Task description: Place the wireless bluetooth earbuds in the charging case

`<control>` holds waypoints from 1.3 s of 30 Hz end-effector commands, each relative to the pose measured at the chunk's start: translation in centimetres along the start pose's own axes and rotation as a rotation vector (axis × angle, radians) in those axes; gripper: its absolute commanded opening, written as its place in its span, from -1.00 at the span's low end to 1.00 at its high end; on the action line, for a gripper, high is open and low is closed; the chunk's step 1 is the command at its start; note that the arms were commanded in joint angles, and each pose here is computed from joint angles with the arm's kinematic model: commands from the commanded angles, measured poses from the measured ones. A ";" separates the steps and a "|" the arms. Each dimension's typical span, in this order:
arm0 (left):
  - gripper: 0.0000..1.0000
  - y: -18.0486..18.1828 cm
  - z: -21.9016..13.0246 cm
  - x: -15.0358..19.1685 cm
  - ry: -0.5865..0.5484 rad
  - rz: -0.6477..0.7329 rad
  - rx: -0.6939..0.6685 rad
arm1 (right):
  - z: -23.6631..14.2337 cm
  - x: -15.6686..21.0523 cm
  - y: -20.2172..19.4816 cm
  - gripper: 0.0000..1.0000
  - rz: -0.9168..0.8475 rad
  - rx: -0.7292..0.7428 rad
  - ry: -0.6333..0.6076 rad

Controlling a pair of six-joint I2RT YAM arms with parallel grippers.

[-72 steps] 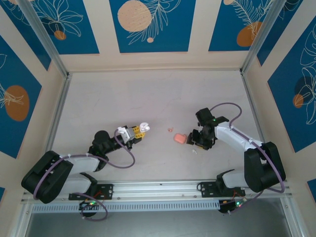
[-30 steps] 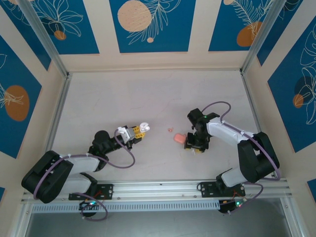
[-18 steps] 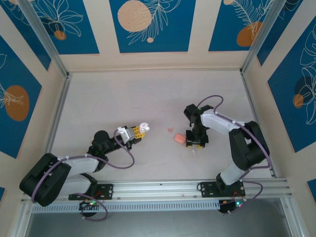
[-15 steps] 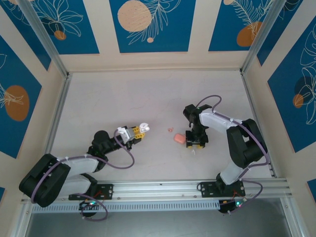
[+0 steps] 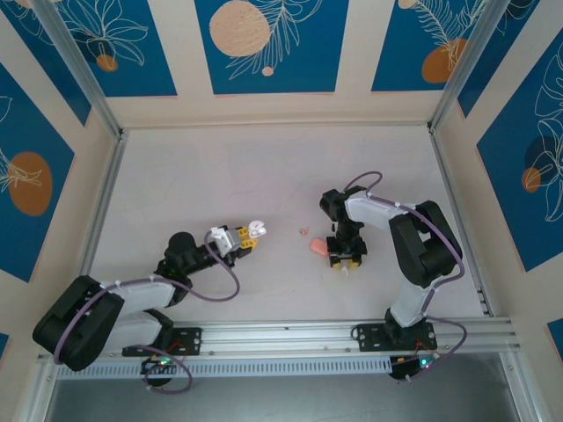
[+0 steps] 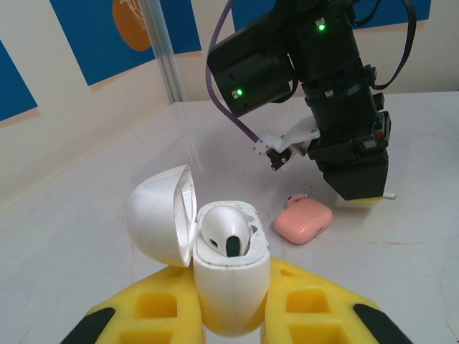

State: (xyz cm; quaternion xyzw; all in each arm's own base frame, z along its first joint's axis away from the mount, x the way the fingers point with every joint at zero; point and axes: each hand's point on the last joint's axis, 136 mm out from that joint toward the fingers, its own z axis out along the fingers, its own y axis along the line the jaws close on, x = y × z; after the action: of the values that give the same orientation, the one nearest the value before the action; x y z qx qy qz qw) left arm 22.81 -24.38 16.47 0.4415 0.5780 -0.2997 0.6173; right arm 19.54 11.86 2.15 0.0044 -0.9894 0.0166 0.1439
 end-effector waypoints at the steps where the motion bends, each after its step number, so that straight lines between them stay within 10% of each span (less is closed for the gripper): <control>1: -0.72 -0.1 0.2 -1.2 -0.027 0.034 0.006 | 0.1 0.5 0.3 -0.33 -0.012 -0.008 0.034; 39: -0.72 -0.1 0.2 -0.9 -0.003 0.030 0.010 | -0.7 0.4 0.4 -0.56 0.018 -0.068 -0.077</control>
State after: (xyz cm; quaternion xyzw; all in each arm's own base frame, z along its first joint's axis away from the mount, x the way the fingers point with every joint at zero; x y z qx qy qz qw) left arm 22.61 -24.15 16.28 0.4424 0.5868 -0.2962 0.6101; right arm 19.06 12.04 1.97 0.0016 -0.9912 -0.0012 0.1323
